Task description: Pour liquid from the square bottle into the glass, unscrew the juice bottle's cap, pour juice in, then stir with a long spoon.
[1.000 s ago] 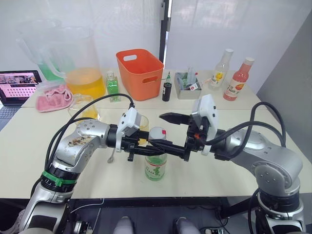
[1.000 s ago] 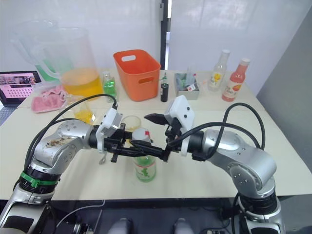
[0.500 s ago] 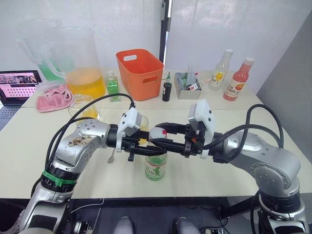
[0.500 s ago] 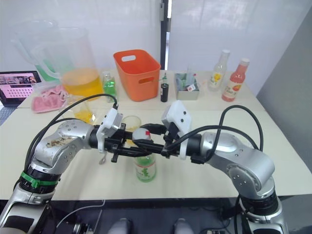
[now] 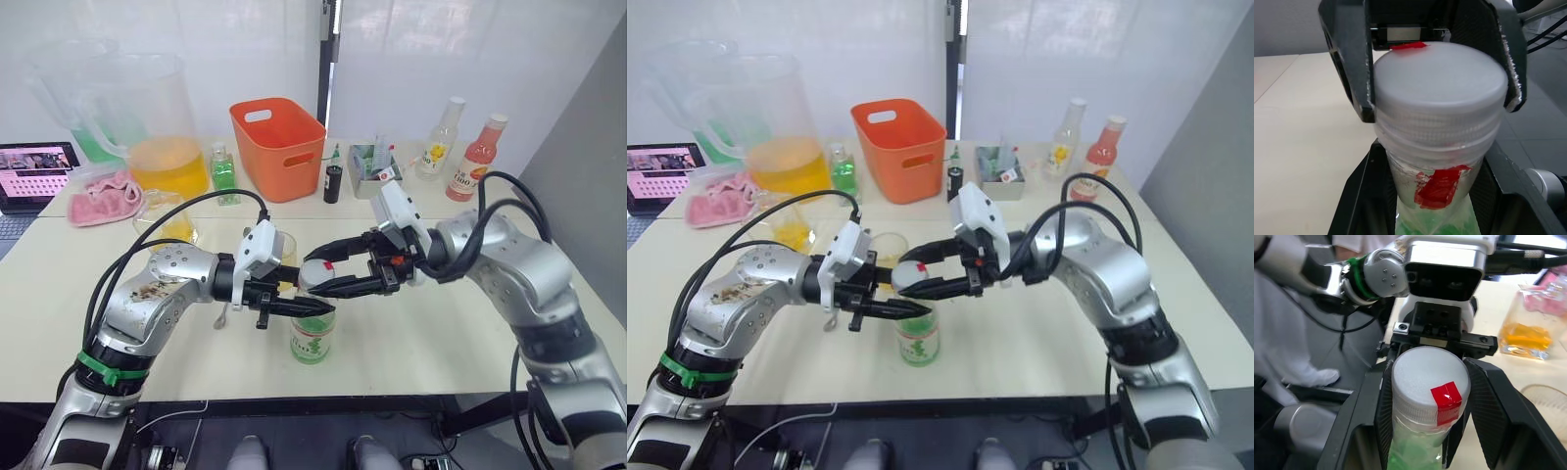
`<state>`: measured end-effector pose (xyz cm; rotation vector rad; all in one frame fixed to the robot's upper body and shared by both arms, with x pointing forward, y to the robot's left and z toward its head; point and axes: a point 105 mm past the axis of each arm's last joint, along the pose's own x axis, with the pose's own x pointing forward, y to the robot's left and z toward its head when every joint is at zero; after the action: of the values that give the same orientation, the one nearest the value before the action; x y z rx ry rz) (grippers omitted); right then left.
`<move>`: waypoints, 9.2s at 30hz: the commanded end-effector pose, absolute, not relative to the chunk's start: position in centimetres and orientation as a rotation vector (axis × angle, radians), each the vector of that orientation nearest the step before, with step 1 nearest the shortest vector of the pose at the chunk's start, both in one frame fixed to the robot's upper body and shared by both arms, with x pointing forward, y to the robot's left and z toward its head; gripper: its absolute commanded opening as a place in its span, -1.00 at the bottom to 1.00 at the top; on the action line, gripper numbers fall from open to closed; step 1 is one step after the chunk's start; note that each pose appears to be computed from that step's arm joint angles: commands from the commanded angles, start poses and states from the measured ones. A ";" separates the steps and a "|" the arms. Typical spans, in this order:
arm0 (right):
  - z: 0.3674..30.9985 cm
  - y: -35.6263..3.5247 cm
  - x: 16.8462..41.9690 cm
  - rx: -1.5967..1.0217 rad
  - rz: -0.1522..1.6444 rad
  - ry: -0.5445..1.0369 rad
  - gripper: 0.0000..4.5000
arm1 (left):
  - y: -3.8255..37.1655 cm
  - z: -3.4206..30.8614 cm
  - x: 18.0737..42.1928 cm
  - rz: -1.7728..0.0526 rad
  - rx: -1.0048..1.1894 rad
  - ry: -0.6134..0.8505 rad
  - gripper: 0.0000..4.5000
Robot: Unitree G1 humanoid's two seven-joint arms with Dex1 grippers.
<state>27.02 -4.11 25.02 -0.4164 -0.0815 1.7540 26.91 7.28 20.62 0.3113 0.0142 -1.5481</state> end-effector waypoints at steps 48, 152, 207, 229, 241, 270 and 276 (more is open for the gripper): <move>26.3 -4.3 25.0 -0.138 1.269 -0.076 0.97 | 6.7 20.1 28.1 -1.520 0.272 0.029 -0.38; 26.7 -4.9 27.8 -0.401 1.943 -0.034 0.20 | 7.2 19.2 27.0 -1.461 0.291 0.050 -0.38; 25.2 -4.2 23.7 -0.304 1.614 -0.005 -0.26 | 6.6 19.3 28.1 -1.507 0.298 0.035 -0.38; 26.5 -3.9 27.3 -0.562 1.926 -0.142 0.34 | 7.3 19.2 27.4 -1.446 0.299 0.043 -0.38; 28.5 -5.2 25.0 -0.521 1.896 -0.155 0.99 | 7.0 19.2 27.7 -1.477 0.301 0.049 -0.38; 25.6 -6.2 24.4 -0.195 1.066 0.002 0.88 | 5.8 18.4 28.1 -1.583 0.256 0.062 -0.38; 25.7 -5.7 24.0 -0.189 1.098 0.002 0.51 | 5.9 18.4 28.2 -1.576 0.262 0.064 -0.38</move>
<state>24.33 -5.74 24.89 -0.1805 0.0458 1.0968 27.74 5.89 20.05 0.2453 -0.0121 -1.6018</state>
